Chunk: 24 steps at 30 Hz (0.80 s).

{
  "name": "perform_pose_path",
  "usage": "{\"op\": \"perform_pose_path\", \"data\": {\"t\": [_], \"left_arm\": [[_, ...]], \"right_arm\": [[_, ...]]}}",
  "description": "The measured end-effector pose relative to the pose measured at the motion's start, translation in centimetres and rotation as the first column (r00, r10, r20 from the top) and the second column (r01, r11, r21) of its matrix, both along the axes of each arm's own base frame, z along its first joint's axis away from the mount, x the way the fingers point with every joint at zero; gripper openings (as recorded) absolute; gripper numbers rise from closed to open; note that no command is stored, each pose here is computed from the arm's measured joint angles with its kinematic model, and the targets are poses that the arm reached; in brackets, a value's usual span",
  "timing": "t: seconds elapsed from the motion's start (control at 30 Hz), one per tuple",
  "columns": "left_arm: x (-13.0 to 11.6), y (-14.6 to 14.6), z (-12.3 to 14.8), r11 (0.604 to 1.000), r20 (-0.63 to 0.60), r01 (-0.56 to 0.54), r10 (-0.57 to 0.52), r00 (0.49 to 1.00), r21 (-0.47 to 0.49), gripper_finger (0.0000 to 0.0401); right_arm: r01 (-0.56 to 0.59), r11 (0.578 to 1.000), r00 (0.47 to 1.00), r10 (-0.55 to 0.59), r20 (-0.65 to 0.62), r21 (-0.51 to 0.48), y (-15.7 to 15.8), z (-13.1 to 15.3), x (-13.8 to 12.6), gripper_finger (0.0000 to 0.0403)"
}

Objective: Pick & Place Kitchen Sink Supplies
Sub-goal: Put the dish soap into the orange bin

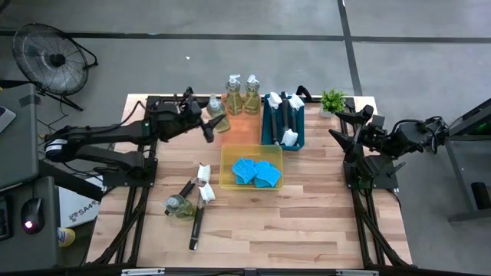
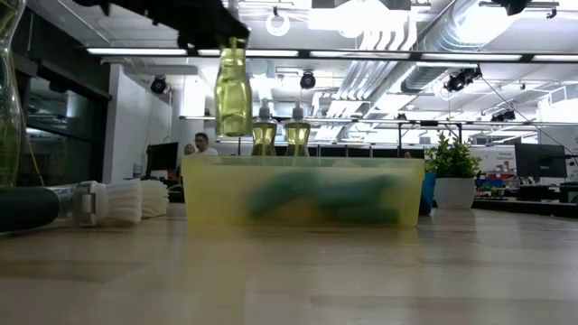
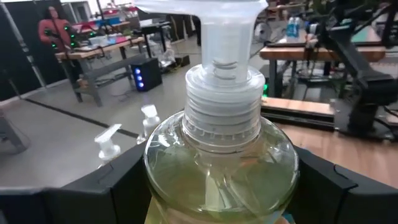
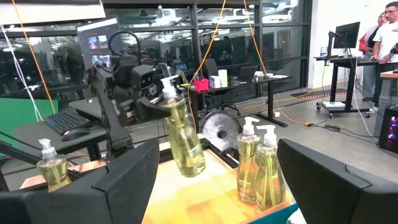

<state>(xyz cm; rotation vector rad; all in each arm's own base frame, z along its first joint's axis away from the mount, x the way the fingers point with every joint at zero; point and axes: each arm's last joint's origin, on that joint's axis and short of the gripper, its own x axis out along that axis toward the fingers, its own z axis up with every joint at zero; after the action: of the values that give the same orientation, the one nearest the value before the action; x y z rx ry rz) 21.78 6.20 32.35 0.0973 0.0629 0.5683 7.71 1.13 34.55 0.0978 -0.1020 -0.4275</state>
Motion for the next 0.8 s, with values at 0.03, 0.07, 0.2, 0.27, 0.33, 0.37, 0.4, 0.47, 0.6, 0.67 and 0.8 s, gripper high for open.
{"op": "perform_pose_path", "data": {"t": [0.03, 0.07, 0.2, 0.27, 0.33, 0.37, 0.4, 0.47, 0.6, 0.67, 0.8], "left_arm": [[0.5, 0.2, -0.1, 1.000, -0.002, -0.012, 0.012, 1.000, 0.000, 0.0287], [1.1, 0.3, -0.2, 1.000, -0.010, -0.020, 0.020, 1.000, 0.001, 0.0287], [3.1, 0.8, -0.6, 1.000, -0.017, -0.031, 0.031, 0.999, 0.000, 0.0287], [4.0, 1.0, -0.8, 1.000, -0.010, -0.020, 0.020, 1.000, -0.003, 0.0287], [5.0, 1.3, -1.2, 1.000, -0.005, -0.024, 0.024, 1.000, -0.005, 0.0287], [5.3, 1.4, -1.6, 0.999, -0.009, -0.040, 0.040, 0.999, -0.015, 0.0287], [5.7, 1.5, -2.0, 0.998, -0.011, -0.064, 0.063, 0.998, -0.027, 0.0287], [6.4, 1.8, -2.6, 0.993, -0.006, -0.104, 0.104, 0.995, -0.063, 0.0287], [7.6, 2.0, -3.7, 0.980, 0.029, -0.170, 0.174, 0.984, -0.103, 0.0287], [8.1, 2.0, -4.2, 0.973, 0.034, -0.207, 0.211, 0.977, -0.101, 0.0287], [9.1, 1.4, -5.0, 0.972, 0.061, -0.212, 0.218, 0.974, -0.100, 0.0287]], "right_arm": [[0.000, 1.000, 1.000, 0.000, 0.000, 0.000, 0.0, 0.0, 0.0, 0.0321], [0.000, 1.000, 1.000, 0.000, 0.000, 0.000, 0.0, 0.0, 0.0, 0.0321], [0.000, 1.000, 1.000, 0.000, 0.000, 0.000, 0.0, 0.0, 0.0, 0.0321], [0.000, 1.000, 1.000, 0.000, 0.000, 0.000, 0.0, 0.0, 0.0, 0.0321], [0.000, 1.000, 1.000, 0.000, 0.000, 0.000, 0.0, 0.0, 0.0, 0.0321], [0.000, 1.000, 1.000, 0.000, 0.000, 0.000, 0.0, 0.0, 0.0, 0.0321], [0.000, 1.000, 1.000, 0.000, 0.000, 0.000, 0.0, 0.0, 0.0, 0.0321], [0.000, 1.000, 1.000, 0.000, 0.000, 0.000, 0.0, 0.0, 0.0, 0.0321], [0.000, 1.000, 1.000, 0.000, 0.000, 0.000, 0.0, 0.0, 0.0, 0.0321], [0.000, 1.000, 1.000, 0.000, 0.000, 0.000, 0.0, 0.0, 0.0, 0.0321], [0.000, 1.000, 1.000, 0.000, 0.000, 0.000, 0.0, 0.0, 0.0, 0.0321]]}}
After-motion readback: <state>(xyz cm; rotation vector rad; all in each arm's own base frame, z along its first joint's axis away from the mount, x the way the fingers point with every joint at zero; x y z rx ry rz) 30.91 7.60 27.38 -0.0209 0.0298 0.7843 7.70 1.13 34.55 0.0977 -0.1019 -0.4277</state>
